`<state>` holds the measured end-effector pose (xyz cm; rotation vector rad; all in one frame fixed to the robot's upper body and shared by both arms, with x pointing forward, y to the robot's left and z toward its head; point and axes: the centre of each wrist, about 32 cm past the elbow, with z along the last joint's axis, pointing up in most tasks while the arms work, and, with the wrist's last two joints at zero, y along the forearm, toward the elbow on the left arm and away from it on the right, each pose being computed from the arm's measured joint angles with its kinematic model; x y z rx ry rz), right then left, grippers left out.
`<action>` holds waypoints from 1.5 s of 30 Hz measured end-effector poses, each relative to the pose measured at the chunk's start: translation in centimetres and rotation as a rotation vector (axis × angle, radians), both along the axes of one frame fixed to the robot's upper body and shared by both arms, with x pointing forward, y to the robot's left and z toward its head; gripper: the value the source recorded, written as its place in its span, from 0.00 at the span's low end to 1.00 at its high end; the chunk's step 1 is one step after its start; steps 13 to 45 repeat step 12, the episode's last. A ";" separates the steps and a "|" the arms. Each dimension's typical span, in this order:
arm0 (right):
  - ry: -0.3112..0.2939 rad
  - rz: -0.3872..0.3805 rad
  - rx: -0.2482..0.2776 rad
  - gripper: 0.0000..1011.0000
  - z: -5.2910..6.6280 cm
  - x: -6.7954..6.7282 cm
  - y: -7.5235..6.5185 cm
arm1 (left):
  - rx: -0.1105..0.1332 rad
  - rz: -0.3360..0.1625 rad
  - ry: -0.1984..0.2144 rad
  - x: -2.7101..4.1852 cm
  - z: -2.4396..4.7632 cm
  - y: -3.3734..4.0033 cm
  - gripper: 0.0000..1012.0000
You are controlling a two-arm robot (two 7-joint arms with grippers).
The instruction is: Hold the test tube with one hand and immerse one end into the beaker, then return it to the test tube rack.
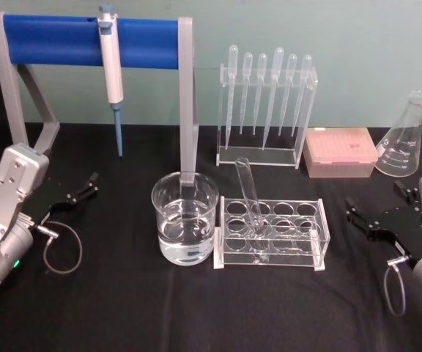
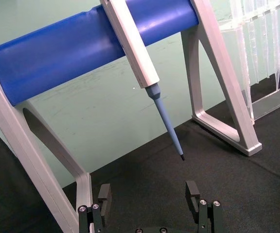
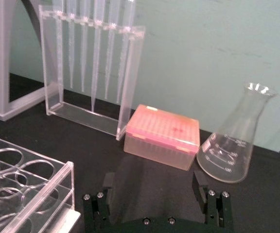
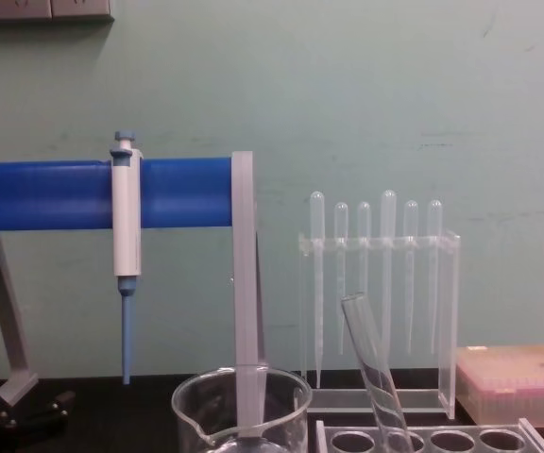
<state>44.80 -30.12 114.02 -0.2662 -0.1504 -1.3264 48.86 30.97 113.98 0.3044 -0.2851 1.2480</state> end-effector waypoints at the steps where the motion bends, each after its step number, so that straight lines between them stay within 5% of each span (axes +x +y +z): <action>1: 0.000 0.001 0.000 0.99 0.0 0.0 0.0 | 0.000 0.000 0.000 0.00 0.00 0.00 0.99; 45: -0.001 0.000 0.003 0.99 0.1 -0.1 -0.1 | 0.000 0.000 0.000 0.00 0.00 0.00 0.99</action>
